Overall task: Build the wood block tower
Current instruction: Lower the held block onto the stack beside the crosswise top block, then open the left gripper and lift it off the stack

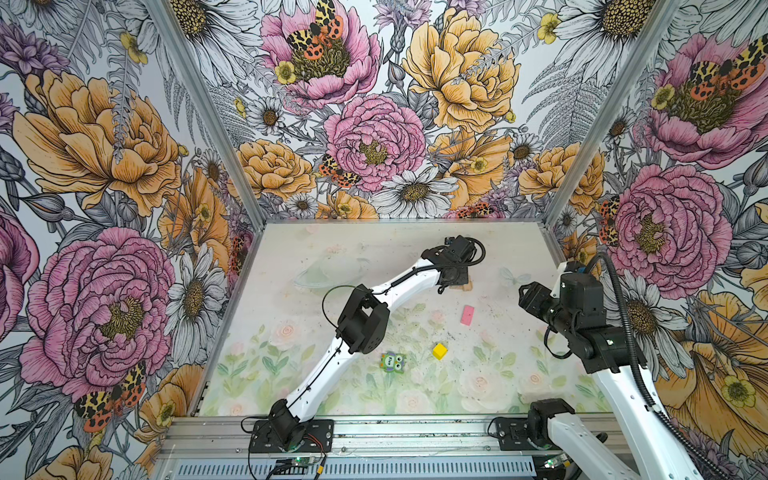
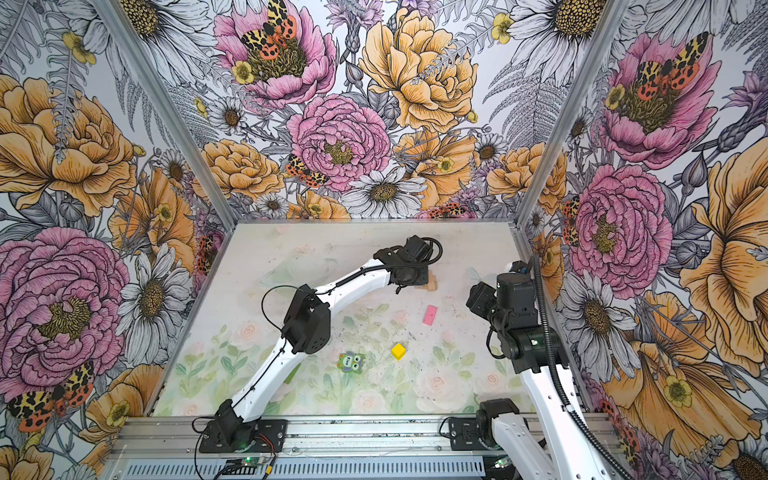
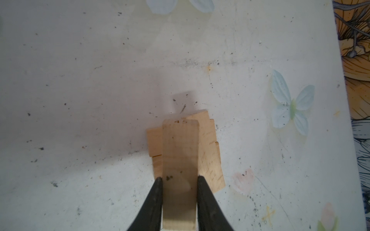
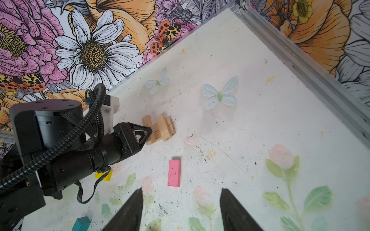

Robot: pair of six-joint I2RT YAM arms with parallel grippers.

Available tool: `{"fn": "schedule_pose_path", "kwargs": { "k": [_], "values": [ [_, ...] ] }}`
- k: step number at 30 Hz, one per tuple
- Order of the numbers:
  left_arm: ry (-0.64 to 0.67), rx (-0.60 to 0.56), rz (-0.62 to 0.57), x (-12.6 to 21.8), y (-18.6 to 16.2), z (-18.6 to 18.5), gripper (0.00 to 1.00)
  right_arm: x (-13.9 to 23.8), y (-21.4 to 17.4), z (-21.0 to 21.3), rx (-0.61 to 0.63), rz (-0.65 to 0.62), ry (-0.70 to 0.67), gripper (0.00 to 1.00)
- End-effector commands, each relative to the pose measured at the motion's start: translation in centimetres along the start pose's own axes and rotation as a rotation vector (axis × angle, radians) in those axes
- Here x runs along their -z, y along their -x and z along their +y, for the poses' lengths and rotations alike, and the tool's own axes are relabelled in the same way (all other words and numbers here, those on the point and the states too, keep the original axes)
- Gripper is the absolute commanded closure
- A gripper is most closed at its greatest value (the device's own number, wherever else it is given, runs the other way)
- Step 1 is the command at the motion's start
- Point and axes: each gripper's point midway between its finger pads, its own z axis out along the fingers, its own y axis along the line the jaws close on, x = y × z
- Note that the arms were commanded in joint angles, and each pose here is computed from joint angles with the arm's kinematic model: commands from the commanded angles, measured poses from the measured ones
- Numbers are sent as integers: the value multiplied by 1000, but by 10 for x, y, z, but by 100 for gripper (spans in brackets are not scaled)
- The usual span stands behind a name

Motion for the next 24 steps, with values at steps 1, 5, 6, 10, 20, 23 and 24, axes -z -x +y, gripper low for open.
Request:
{"fn": "schedule_pose_path", "kwargs": {
  "k": [1, 5, 6, 10, 20, 23, 24],
  "values": [
    [-11, 27, -15, -6, 7, 0, 72, 1, 2, 0, 13, -5, 6, 36],
    [-15, 26, -11, -8, 6, -1, 72, 2, 2, 0, 14, -6, 3, 36],
    [-16, 25, -9, -8, 6, -1, 72, 2, 2, -1, 14, -7, 2, 36],
    [-1, 21, -13, -7, 5, 2, 71, 2, 3, -1, 11, -7, 3, 36],
    [-3, 22, -12, -7, 4, 1, 62, 3, 3, -3, 16, -10, -6, 35],
    [-4, 21, -15, -5, 5, 0, 60, 3, 2, -4, 16, -10, -10, 35],
    [-6, 20, -16, -5, 5, -1, 59, 2, 2, -5, 19, -10, -11, 35]
  ]
}}
